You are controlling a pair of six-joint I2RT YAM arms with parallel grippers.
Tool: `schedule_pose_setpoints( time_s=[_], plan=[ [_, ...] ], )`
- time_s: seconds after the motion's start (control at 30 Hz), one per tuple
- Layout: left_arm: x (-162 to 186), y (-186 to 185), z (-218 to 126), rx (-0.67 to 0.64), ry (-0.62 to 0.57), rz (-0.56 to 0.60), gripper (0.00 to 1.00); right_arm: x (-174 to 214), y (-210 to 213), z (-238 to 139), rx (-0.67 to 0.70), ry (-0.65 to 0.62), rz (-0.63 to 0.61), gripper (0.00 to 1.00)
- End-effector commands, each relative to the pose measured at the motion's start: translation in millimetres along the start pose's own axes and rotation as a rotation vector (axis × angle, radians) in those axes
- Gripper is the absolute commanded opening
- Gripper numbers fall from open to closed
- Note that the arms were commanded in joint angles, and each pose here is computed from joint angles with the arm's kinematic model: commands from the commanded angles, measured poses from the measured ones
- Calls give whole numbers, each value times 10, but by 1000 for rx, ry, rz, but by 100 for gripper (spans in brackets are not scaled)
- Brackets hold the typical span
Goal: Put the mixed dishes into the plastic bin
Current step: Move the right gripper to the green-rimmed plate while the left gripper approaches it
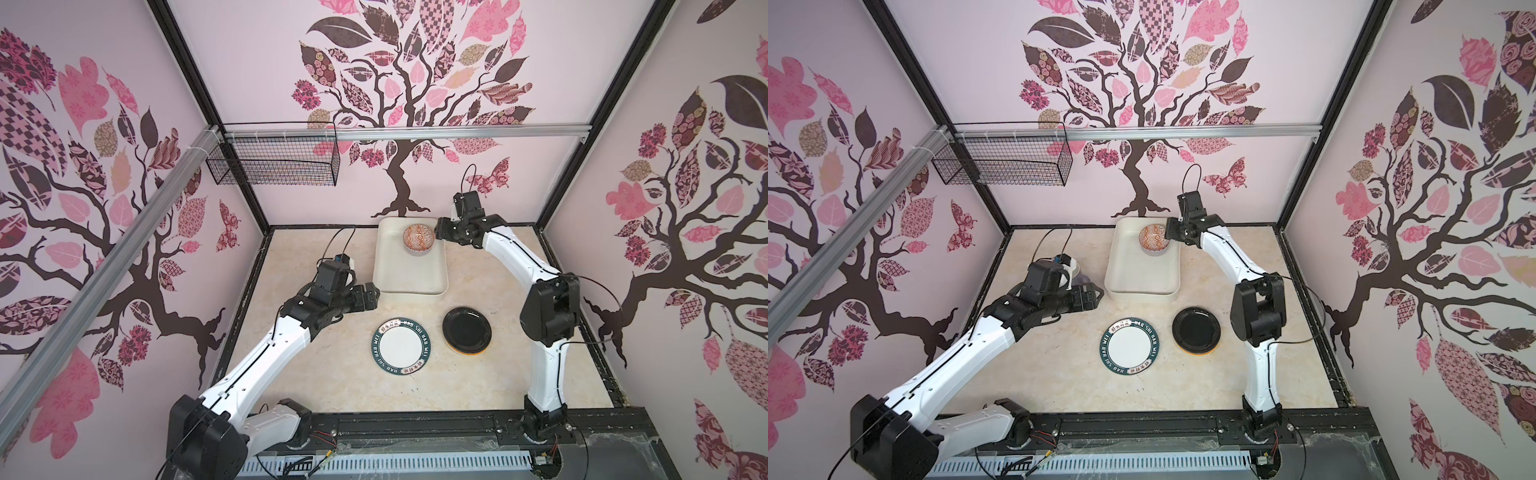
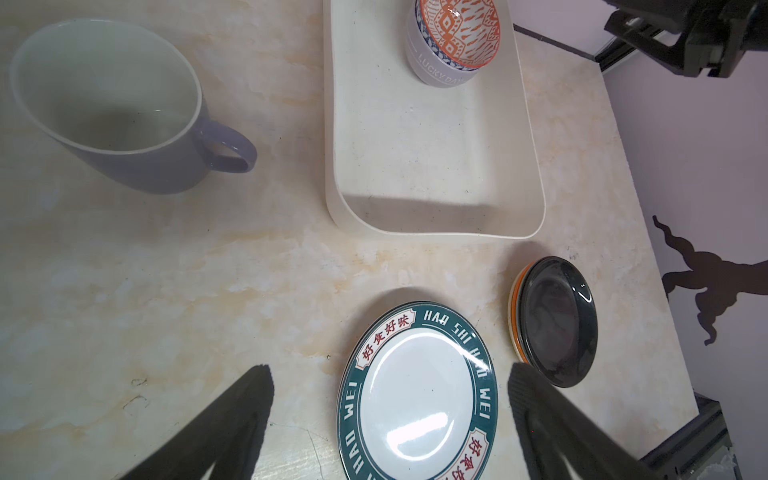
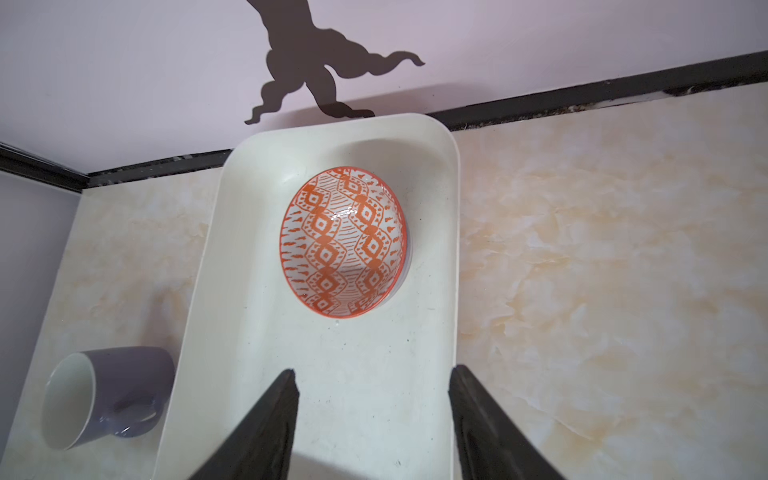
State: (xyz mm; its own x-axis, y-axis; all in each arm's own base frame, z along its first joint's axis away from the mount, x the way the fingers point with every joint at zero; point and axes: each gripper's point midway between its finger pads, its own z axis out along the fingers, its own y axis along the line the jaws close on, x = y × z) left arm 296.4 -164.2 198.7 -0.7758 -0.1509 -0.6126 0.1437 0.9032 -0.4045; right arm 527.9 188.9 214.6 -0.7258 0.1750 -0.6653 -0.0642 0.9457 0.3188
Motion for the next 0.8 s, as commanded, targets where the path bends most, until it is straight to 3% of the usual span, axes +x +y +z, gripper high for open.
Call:
schedule_pose_setpoints(
  time_s=[0.0,0.1,0.37,0.47,0.57,0.77],
  plan=[
    [310,98,-39,-3,45,-31,92,272,160,-407,-8,3,-28,60],
    [549,105,-84,-2,52,-38,90,709,284,-653,-16,32,-55,59],
    [1219,206,82,-52,136,-59,55,2033,496,-1142,-86,172,-117,52],
    [1373,298,150,-66,144,-89,48,2438,442,-1190,-79,226,-141,50],
    [1453,357,209,-74,149,-101,35,2746,317,-1151,-73,295,-126,45],
    [1460,357,307,-95,167,-87,29,3042,250,-1038,-85,365,-111,39]
  ],
)
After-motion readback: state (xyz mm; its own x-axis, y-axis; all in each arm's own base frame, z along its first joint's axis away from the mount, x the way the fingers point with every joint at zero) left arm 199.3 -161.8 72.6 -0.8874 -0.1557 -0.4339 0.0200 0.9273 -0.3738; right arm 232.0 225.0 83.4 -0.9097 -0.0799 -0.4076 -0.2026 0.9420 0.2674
